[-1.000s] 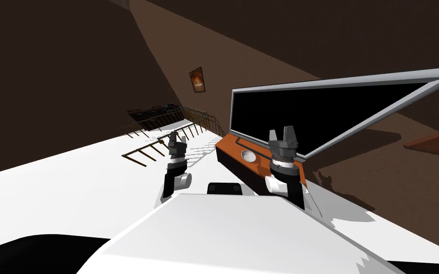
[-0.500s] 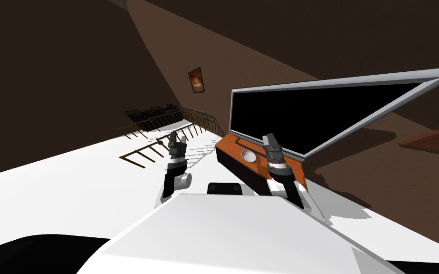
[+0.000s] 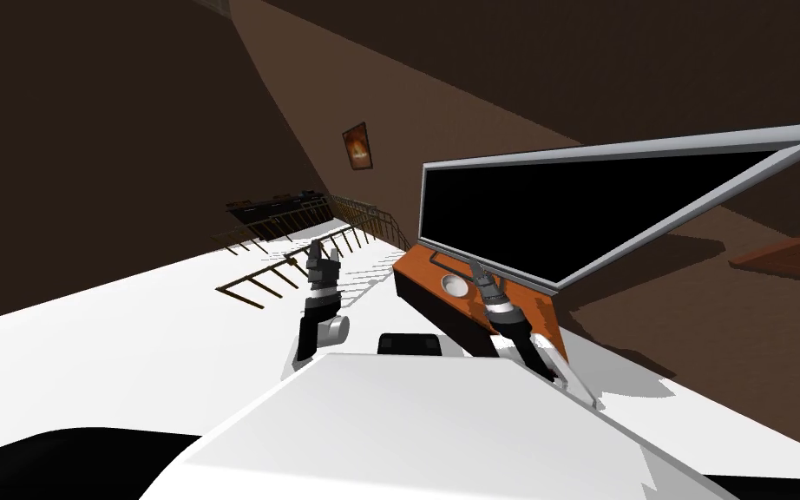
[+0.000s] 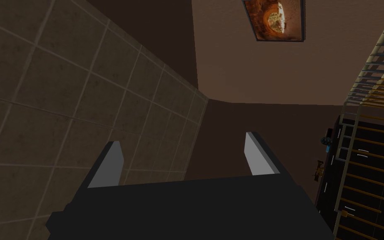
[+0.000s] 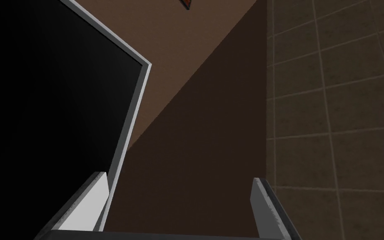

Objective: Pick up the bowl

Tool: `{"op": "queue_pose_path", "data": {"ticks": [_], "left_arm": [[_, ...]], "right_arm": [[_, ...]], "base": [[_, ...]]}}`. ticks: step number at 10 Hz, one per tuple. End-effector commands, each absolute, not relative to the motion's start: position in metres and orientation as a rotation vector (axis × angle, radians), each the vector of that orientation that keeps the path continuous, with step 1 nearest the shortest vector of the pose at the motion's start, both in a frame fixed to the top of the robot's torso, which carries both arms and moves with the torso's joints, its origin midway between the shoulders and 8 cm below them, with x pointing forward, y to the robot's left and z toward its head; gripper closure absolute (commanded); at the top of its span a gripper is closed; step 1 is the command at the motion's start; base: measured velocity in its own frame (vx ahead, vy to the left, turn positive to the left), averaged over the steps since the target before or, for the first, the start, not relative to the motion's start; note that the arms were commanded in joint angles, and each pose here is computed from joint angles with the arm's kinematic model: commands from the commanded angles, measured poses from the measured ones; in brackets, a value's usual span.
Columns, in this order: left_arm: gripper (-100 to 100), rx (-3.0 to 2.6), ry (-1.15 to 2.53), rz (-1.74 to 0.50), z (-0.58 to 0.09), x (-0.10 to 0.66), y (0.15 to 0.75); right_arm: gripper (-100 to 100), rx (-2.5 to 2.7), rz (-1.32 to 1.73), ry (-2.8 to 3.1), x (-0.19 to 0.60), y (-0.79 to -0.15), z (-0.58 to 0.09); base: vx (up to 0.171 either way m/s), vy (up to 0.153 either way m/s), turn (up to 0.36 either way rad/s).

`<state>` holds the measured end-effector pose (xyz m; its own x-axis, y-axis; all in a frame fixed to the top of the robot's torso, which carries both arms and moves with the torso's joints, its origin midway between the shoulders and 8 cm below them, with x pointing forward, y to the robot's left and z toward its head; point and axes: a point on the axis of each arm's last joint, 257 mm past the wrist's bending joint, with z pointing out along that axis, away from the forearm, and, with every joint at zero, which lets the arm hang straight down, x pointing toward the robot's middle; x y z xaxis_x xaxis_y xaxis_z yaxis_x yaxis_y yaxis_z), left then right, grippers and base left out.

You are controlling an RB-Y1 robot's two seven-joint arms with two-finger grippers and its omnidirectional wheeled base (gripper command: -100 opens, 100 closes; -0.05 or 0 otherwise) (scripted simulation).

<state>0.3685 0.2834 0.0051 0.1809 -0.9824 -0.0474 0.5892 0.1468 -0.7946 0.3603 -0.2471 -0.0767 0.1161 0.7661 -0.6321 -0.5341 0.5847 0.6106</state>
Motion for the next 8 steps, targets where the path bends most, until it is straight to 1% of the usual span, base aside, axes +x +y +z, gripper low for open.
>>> {"op": "queue_pose_path", "data": {"ticks": [1, 2, 4, 5, 6, 7, 8], "left_arm": [[0, -0.731, 0.670, -1.261, 0.005, 0.368, 0.283], [0, -0.731, 0.670, -1.261, 0.005, 0.368, 0.283], [0, -0.731, 0.670, -1.261, 0.005, 0.368, 0.283], [0, -0.731, 0.670, -1.261, 0.005, 0.368, 0.283], [0, -0.731, 0.670, -1.261, 0.005, 0.368, 0.283], [0, -0.731, 0.670, -1.261, 0.005, 0.368, 0.283], [0, -0.731, 0.670, -1.261, 0.005, 0.368, 0.283]], "right_arm": [[-100, 0.204, 0.887, 1.193, 0.365, -0.250, -0.107], [-100, 0.209, 0.883, 1.203, 0.366, -0.252, -0.112], [-100, 0.130, 0.780, 1.330, 0.368, -0.257, -0.155], [-100, 0.136, 0.778, 1.337, 0.368, -0.259, -0.159], [-100, 0.089, 0.724, 1.397, 0.367, -0.262, -0.180], [-100, 0.094, 0.721, 1.405, 0.367, -0.264, -0.184], [-100, 0.039, 0.668, 1.458, 0.365, -0.267, -0.201]], "base": [[0.036, 0.044, 0.008], [0.025, 0.029, 0.000], [0.031, 0.034, 0.022], [0.028, 0.031, 0.003], [0.033, 0.026, 0.027], [0.024, 0.024, 0.013], [0.030, 0.034, 0.034]]}}
